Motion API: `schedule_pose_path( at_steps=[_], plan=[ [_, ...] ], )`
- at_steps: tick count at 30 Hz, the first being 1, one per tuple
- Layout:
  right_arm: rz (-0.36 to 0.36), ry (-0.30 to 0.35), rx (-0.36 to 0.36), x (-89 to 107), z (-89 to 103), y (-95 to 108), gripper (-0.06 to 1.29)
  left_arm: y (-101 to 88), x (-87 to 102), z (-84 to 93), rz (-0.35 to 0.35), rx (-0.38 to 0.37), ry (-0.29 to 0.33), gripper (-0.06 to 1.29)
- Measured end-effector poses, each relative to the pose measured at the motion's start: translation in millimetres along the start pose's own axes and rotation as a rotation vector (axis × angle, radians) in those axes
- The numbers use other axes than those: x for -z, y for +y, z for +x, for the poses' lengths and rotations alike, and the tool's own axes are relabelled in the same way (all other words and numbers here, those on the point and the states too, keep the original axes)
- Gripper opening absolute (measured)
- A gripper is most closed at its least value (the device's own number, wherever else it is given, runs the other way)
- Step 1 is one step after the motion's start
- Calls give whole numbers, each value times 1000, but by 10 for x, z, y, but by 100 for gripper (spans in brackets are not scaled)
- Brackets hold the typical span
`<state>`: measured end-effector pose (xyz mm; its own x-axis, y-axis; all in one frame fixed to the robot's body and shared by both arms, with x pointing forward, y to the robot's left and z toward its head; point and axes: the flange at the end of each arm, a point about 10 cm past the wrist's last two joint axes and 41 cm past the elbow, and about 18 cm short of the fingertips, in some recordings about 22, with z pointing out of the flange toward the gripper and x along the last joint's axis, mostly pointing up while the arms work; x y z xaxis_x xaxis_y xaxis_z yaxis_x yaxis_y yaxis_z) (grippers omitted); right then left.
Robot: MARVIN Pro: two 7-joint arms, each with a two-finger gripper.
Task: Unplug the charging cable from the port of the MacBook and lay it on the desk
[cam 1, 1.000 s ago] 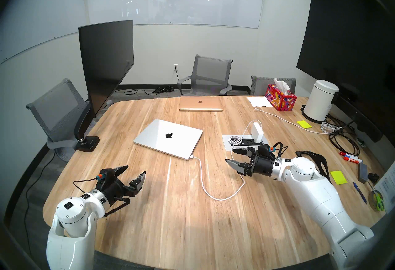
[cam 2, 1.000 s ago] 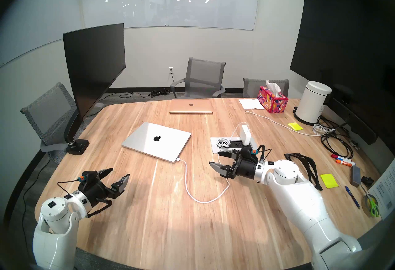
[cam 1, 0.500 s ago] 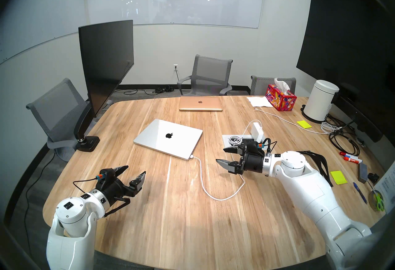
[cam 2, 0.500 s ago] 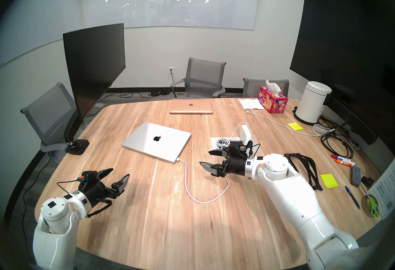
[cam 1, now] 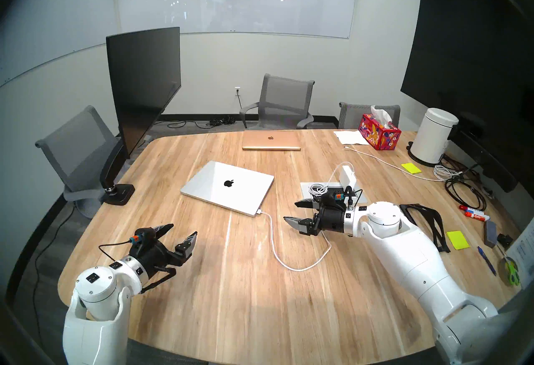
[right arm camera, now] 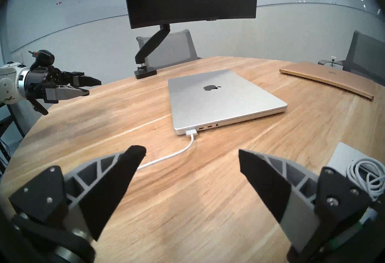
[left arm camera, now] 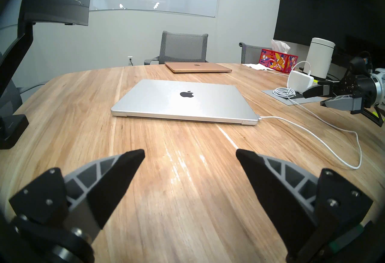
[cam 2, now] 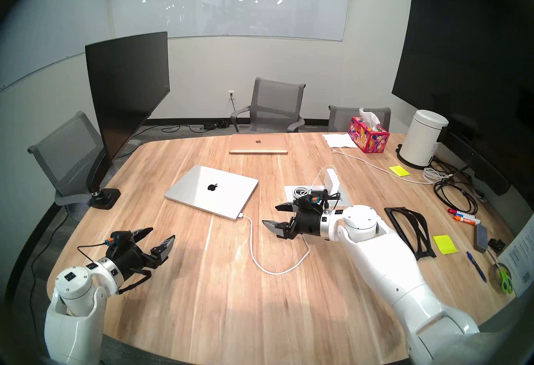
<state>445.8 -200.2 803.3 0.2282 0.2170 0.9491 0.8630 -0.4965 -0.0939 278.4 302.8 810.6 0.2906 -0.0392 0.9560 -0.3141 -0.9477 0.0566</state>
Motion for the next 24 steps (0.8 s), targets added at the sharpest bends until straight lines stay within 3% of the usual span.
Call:
schedule_pose_path(
  at_steps=[24],
  plan=[
    [61,-50,28,-297,217,-82,122,0,0,-1,0,0,0,120]
  ],
)
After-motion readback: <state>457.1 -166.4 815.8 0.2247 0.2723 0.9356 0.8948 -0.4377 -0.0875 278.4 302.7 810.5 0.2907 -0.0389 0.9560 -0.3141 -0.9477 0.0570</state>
